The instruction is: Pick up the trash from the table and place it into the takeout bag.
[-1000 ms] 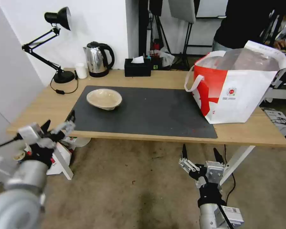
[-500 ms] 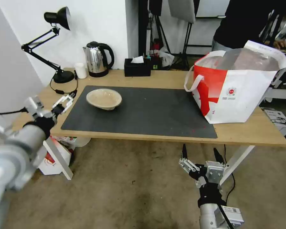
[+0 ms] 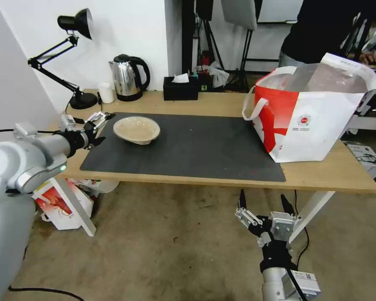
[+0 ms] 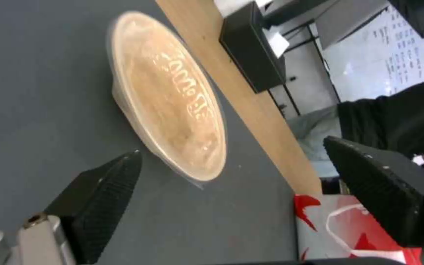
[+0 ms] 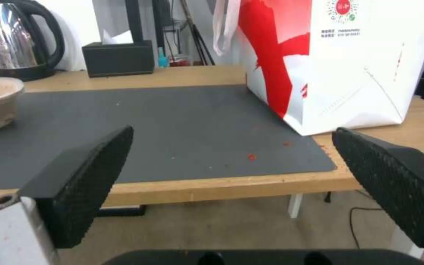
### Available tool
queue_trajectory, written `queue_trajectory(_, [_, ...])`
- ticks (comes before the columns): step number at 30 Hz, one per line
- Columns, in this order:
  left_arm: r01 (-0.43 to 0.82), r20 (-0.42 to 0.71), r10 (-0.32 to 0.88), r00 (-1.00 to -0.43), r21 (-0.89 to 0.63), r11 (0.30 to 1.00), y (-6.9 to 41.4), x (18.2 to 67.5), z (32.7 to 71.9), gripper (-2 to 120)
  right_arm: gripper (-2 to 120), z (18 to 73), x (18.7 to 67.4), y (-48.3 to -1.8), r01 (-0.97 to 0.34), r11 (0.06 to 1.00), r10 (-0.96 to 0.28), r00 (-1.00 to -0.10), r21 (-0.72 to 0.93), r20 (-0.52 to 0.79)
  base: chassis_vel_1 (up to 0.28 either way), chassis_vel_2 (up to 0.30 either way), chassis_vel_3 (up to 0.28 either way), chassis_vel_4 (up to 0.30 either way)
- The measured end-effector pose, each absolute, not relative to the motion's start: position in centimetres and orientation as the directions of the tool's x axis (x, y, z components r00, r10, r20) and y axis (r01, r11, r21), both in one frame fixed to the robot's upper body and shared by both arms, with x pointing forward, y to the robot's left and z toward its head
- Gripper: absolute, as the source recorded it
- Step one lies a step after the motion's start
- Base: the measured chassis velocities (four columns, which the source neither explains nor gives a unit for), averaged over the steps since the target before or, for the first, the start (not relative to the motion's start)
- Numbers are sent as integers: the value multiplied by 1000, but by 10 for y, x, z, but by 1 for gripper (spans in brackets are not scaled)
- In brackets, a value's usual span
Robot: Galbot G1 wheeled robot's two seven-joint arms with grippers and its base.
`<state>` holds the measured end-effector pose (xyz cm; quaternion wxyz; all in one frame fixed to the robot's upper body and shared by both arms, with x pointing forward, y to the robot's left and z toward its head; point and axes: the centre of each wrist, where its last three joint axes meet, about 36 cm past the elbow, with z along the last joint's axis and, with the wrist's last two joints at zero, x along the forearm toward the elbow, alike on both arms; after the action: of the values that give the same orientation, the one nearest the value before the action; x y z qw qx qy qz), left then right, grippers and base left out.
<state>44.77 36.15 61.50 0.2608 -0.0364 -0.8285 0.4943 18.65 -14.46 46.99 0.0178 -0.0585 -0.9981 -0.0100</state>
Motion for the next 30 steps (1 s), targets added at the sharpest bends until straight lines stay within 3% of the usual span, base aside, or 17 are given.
queue_trajectory(9, [-195,411,365,-835,-843,502,357,475,609,99,100,470,187,-145,117,993,116,-993,18,37,0,0,0,0])
queue_trajectory(30, [-289,514,338,-788,-794,535,356,520,581,99,100,470,187,-145,117,993,116,-993,18,37,0,0,0,0])
